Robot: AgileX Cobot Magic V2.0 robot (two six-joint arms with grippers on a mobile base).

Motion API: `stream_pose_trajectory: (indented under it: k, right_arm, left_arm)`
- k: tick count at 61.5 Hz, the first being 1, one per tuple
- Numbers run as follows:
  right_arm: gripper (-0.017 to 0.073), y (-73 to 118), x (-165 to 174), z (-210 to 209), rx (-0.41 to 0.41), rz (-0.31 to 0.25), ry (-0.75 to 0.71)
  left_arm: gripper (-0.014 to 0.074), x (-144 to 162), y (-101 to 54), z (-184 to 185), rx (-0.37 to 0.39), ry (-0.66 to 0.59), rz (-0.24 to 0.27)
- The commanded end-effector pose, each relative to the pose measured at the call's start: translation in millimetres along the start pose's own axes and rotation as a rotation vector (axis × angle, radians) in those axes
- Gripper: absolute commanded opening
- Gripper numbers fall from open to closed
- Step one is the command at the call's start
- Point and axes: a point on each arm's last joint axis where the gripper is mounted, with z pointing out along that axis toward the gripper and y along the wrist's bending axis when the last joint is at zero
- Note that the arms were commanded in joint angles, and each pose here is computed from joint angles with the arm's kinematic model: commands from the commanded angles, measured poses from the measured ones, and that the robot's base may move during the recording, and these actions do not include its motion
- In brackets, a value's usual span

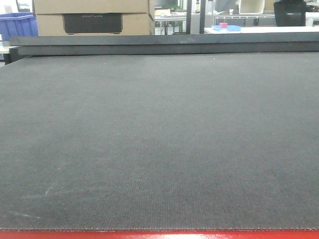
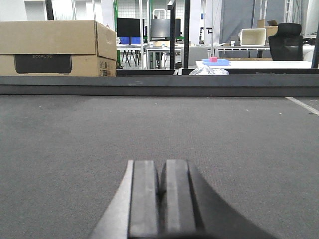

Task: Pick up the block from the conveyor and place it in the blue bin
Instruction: 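Lower both open grippers toward the green and blue blocks on the belt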

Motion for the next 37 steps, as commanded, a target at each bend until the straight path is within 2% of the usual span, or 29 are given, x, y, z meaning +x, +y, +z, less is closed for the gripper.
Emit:
stream_pose_trajectory:
  k: [1, 37]
  right_arm:
    - [-0.0167, -0.3, -1.9, -0.3, 0.006, -0.009, -0.025]
    - [-0.0167, -0.3, -1.9, -0.3, 0.006, -0.009, -0.025]
  left_arm:
    - [-0.0111, -2.8, -0.1, -0.5, -0.001, -0.028, -0.004]
    - [-0.0111, -2.8, -0.1, -0.5, -0.001, -0.028, -0.004]
